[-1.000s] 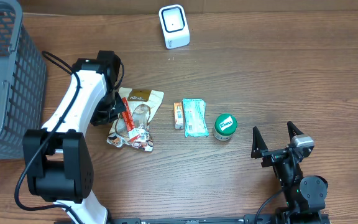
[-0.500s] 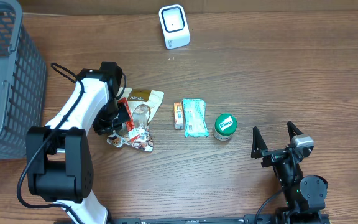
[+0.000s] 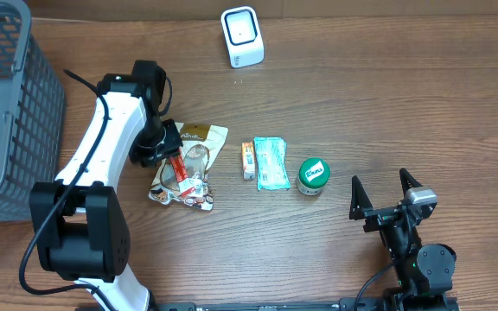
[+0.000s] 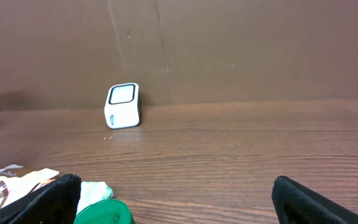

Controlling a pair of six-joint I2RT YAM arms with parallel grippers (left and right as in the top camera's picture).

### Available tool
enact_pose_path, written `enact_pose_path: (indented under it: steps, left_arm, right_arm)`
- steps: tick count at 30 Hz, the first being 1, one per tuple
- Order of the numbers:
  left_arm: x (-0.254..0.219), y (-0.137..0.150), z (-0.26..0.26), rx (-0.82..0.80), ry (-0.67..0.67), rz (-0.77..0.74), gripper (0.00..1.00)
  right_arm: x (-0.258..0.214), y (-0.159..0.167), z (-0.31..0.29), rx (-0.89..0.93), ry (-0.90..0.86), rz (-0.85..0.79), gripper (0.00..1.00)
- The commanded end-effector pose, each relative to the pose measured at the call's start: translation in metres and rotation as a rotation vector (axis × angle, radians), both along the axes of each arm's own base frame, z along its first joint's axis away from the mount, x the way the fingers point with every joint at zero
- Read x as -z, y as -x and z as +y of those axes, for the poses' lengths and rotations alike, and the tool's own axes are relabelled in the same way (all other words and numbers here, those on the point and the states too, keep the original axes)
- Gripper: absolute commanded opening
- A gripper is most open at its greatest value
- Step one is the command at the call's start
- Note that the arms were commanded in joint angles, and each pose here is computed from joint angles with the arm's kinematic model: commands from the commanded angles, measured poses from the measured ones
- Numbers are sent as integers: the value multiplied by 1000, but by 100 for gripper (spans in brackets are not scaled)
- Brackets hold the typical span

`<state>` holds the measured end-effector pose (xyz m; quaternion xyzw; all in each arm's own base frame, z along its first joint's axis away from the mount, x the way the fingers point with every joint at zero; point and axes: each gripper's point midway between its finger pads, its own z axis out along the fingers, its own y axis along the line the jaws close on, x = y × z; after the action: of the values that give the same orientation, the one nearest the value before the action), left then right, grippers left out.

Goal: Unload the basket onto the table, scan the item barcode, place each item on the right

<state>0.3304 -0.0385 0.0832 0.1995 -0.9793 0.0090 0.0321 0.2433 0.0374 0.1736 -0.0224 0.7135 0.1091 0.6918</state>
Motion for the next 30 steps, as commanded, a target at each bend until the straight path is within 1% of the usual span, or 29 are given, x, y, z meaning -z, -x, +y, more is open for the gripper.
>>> enact_pose_path:
  steps: [1,6,9,16,23,25,27,30]
  left_arm:
    - [-2,-3,-18,3,85,-13,41]
    - [12,0,-14,-78,46,-6,34]
    - [24,4,-14,-119,43,1,34]
    - [44,13,-13,-122,41,12,35]
    - [47,10,-11,-119,30,-2,35]
    - [47,10,-11,-117,28,-5,34]
    - [47,10,-11,-113,28,-3,31]
    - [48,12,-13,-105,27,3,32]
  right_arm:
    - [2,-1,-4,19,-7,-1,100]
    - [2,-1,-4,19,-7,-1,100]
    - [2,-1,-4,19,-7,-1,100]
    - [2,-1,-4,19,-7,-1,100]
    - [2,-1,-4,19,-7,-1,100]
    - [2,-1,-4,19,-7,-1,100]
    - [2,-1,-4,19,-7,-1,100]
    - [2,-1,-4,19,-7,-1,100]
